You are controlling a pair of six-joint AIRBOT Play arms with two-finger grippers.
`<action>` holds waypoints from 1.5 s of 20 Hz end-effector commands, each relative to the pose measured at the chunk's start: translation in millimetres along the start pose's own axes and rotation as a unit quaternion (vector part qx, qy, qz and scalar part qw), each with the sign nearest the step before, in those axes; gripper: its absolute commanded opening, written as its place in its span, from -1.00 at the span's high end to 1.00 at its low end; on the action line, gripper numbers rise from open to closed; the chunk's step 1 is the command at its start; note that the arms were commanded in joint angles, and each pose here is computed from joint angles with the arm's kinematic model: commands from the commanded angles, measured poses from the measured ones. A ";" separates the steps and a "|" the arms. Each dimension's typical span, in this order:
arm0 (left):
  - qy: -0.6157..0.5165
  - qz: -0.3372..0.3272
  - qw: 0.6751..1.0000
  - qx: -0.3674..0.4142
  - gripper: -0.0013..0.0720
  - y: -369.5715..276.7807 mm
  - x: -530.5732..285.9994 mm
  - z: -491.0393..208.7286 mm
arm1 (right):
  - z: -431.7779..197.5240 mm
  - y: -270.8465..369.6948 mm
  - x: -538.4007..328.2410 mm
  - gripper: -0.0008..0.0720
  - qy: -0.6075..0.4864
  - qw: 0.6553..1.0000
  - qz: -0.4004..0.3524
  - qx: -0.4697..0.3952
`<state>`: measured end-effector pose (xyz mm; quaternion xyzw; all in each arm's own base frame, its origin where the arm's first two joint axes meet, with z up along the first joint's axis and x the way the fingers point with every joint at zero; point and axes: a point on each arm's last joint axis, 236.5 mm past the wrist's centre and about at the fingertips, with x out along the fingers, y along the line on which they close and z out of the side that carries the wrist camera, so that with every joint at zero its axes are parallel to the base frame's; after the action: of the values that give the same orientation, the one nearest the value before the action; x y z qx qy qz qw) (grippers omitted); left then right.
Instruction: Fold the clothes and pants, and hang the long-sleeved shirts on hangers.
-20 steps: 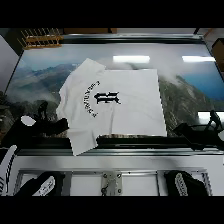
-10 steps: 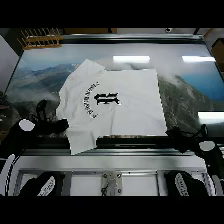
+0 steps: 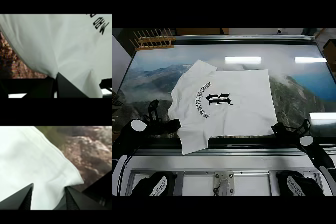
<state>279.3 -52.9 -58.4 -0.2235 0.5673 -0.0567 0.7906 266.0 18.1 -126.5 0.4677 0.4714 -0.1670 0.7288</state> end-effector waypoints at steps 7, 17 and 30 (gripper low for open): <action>-0.002 -0.001 1.000 0.002 0.95 -1.3 -2.7 2.9 | 10.5 48.9 -0.9 0.96 0.000 0.988 0.022 -0.154; -0.369 -0.064 0.912 0.168 0.95 -160.6 -329.1 148.5 | 125.9 318.3 -328.9 0.96 -0.284 0.855 0.170 -0.400; -0.579 -0.130 0.765 0.251 0.95 -252.4 -543.8 40.8 | 41.9 302.4 -533.0 0.96 -0.428 0.756 0.267 -0.418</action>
<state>166.7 -79.0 528.3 -0.0682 -0.0747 -0.1556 0.9826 242.6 27.3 489.7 0.1007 -0.0206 0.0624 0.9927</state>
